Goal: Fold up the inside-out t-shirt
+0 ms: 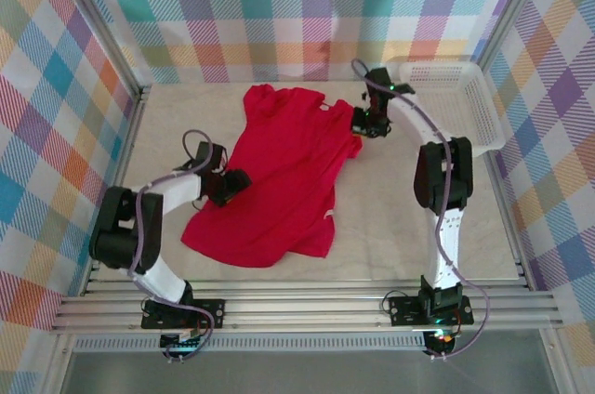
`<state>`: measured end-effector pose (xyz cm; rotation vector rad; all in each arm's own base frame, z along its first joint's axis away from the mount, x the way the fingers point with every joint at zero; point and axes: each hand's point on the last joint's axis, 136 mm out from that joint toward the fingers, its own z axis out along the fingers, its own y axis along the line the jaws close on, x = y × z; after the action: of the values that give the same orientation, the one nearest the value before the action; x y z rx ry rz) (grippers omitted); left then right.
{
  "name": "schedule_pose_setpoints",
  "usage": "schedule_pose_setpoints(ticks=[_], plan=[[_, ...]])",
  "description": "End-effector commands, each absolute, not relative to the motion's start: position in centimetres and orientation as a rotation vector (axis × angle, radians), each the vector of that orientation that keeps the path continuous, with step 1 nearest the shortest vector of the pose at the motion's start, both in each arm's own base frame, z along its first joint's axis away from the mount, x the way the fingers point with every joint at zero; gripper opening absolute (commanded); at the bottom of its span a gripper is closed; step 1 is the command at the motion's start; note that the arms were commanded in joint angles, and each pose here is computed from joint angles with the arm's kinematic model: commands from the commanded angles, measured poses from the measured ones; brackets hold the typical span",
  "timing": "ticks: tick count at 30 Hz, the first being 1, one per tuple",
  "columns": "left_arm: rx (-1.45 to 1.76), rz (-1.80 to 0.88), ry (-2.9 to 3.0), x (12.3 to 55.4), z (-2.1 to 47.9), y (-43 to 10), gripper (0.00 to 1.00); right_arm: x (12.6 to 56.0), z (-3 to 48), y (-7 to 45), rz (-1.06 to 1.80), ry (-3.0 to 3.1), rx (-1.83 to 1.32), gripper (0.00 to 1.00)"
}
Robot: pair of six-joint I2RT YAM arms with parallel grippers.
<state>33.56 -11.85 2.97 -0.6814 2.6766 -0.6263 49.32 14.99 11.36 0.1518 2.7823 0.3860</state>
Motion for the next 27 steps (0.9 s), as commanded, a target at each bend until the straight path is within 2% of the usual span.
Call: schedule_pose_setpoints(ticks=[1, 5, 10, 12, 14, 16, 17, 21, 23, 27], plan=[[-0.781, -0.602, 2.775, 28.1, 0.6, -13.4, 0.63, 47.1, 16.5, 11.7, 0.162, 2.806, 0.024, 0.0], [-0.782, -0.598, 2.72, 27.4, 2.0, -13.9, 0.64, 44.6, 14.0, 10.9, 0.053, 2.888, 0.025, 0.03], [-0.718, -0.489, 2.691, 28.2, 5.2, -12.7, 0.64, 40.4, 8.1, 11.2, 0.033, 3.012, 0.079, 0.15], [-0.664, -0.448, 2.673, 29.0, 7.1, -12.4, 0.64, 39.5, 7.7, 10.8, -0.022, 3.033, 0.089, 0.27], [-0.597, -0.398, 2.638, 30.6, 9.7, -12.1, 0.65, 39.4, 8.6, 10.7, -0.069, 3.009, 0.085, 0.34], [-0.517, -0.399, 2.607, 32.6, 11.9, -12.8, 0.67, 39.9, 10.3, 11.3, -0.085, 2.959, 0.059, 0.54], [-0.47, -0.411, 2.602, 33.9, 12.9, -13.5, 0.68, 40.3, 11.1, 11.9, -0.078, 2.934, 0.041, 0.6], [-0.374, -0.411, 2.603, 40.3, 14.3, -16.0, 0.69, 42.2, 12.0, 15.5, 0.124, 2.883, 0.035, 0.62], [-0.364, -0.451, 2.624, 44.4, 13.5, -17.5, 0.67, 43.4, 11.4, 17.7, 0.292, 2.862, 0.064, 0.62], [-0.402, -0.551, 2.668, 50.8, 10.4, -19.7, 0.63, 44.8, 9.3, 19.6, 0.43, 2.85, 0.172, 0.55]])
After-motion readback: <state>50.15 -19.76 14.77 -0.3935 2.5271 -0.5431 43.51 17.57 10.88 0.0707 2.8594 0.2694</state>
